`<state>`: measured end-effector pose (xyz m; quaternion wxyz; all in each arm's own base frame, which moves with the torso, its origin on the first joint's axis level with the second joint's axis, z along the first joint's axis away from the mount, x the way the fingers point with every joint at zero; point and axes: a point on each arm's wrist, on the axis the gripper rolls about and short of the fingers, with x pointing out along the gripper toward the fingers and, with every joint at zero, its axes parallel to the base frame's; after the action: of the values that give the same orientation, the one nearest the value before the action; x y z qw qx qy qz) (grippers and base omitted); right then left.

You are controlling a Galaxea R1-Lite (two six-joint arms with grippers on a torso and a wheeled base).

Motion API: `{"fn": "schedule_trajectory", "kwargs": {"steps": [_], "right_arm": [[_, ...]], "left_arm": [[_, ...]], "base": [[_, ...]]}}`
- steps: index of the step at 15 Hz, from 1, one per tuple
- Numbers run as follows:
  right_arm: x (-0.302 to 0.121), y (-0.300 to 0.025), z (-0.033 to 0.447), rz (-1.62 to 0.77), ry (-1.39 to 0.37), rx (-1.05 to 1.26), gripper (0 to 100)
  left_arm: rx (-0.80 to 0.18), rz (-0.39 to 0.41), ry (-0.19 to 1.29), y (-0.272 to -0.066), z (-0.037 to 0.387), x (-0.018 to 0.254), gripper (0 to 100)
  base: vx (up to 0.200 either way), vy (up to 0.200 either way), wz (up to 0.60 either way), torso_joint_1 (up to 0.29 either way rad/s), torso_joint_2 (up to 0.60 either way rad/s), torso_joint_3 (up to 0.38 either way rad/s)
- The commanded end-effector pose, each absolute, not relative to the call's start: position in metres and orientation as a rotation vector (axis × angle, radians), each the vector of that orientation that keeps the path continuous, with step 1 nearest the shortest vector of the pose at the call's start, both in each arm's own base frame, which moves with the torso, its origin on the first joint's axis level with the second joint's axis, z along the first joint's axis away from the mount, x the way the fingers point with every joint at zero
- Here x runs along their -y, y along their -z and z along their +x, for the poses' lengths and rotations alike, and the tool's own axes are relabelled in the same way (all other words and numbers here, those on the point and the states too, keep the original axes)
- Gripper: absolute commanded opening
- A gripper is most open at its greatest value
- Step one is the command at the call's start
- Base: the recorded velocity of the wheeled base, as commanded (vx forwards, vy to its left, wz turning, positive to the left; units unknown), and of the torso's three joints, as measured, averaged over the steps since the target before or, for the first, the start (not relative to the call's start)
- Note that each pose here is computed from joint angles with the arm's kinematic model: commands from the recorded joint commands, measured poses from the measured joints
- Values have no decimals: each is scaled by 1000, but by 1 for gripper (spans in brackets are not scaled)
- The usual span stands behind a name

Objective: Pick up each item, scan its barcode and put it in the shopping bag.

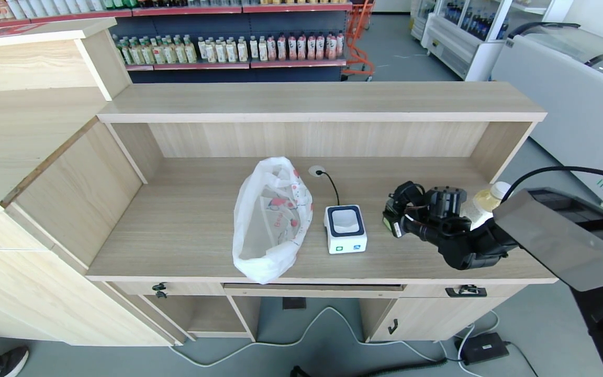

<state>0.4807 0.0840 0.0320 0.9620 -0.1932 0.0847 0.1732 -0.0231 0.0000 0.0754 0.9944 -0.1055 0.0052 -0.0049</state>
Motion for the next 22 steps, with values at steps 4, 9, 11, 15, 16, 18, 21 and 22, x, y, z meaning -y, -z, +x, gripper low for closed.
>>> {"fn": "schedule_trajectory", "kwargs": {"steps": [4, 9, 11, 15, 16, 18, 21, 22], "right_arm": [[-65, -95, 441, -448, -315, -125, 0], [-5, -186, 294, -652, -191, -91, 0], [3, -203, 255, -823, -156, -34, 0], [-41, -226, 199, -1238, -455, 450, 0], [-51, -223, 194, -1367, -567, 576, 0], [-72, -217, 185, -1587, -704, 825, 0], [-117, -213, 165, -1842, -743, 1318, 0], [-130, -217, 155, -1862, -716, 1470, 0]], "left_arm": [[-10, -212, 10, -75, -23, 0, 100], [-9, -212, 10, -75, -23, 0, 100], [-10, -212, 10, -75, -23, 0, 100], [-10, -212, 10, -75, -23, 0, 100], [-10, -212, 10, -75, -23, 0, 100], [-10, -212, 10, -75, -23, 0, 100], [-10, -212, 10, -75, -23, 0, 100], [-10, -212, 10, -75, -23, 0, 100]], "base": [[0, 0, 0, 0, 0, 0], [0, 0, 0, 0, 0, 0], [0, 0, 0, 0, 0, 0], [0, 0, 0, 0, 0, 0], [0, 0, 0, 0, 0, 0], [0, 0, 0, 0, 0, 0], [0, 0, 0, 0, 0, 0], [0, 0, 0, 0, 0, 0]]}}
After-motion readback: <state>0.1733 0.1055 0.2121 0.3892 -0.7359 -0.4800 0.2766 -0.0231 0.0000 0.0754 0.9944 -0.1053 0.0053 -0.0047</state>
